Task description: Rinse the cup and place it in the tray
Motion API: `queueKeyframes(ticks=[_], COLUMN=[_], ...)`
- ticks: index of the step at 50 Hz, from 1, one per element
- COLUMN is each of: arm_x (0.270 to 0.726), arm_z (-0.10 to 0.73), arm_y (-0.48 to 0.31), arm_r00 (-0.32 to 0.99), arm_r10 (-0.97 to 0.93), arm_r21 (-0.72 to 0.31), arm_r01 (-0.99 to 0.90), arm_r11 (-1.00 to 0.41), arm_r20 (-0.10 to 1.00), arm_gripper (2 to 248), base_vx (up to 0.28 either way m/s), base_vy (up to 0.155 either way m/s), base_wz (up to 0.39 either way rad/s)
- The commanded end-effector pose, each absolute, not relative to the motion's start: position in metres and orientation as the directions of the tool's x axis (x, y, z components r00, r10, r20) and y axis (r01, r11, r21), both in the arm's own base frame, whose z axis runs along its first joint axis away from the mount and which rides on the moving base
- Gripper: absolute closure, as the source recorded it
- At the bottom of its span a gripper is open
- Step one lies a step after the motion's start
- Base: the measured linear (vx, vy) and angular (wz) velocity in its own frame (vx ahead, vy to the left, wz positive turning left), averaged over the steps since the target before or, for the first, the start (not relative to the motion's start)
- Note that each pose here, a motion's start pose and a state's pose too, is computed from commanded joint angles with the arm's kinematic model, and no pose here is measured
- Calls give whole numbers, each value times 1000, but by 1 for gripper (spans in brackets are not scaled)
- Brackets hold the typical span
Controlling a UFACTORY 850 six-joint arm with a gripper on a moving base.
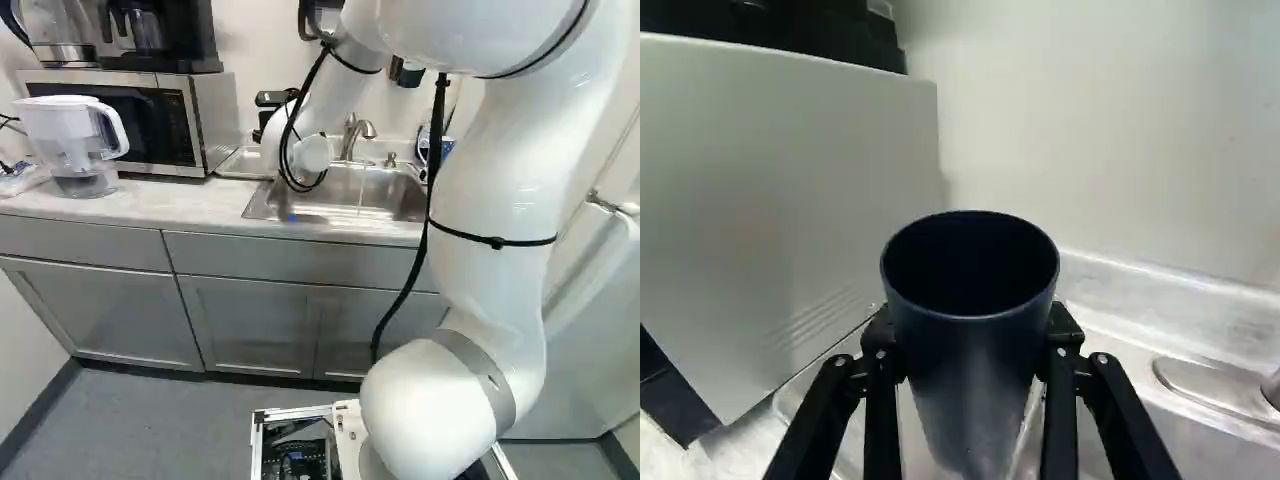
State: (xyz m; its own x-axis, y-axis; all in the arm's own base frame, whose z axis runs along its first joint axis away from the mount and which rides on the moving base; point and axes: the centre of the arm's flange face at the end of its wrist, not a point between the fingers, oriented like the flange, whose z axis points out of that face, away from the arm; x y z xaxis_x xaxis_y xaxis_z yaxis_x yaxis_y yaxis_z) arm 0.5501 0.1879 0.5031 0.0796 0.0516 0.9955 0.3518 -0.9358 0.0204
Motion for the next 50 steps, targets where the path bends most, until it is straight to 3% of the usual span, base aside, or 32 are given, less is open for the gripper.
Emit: queueKeyframes(ticks=[27, 50], arm_x=[596, 597], arm_z=[478, 461], arm_y=[216, 216], arm_r00=[90, 115], arm_r10=[57, 66], arm_r21=[20, 19], arm_r01=[369, 370], arm_r11=[-929, -929], arm_r20=[994, 991], arm_gripper=[125, 125], base_vx=[0, 0], base_vy=[0, 0], base_wz=[0, 0])
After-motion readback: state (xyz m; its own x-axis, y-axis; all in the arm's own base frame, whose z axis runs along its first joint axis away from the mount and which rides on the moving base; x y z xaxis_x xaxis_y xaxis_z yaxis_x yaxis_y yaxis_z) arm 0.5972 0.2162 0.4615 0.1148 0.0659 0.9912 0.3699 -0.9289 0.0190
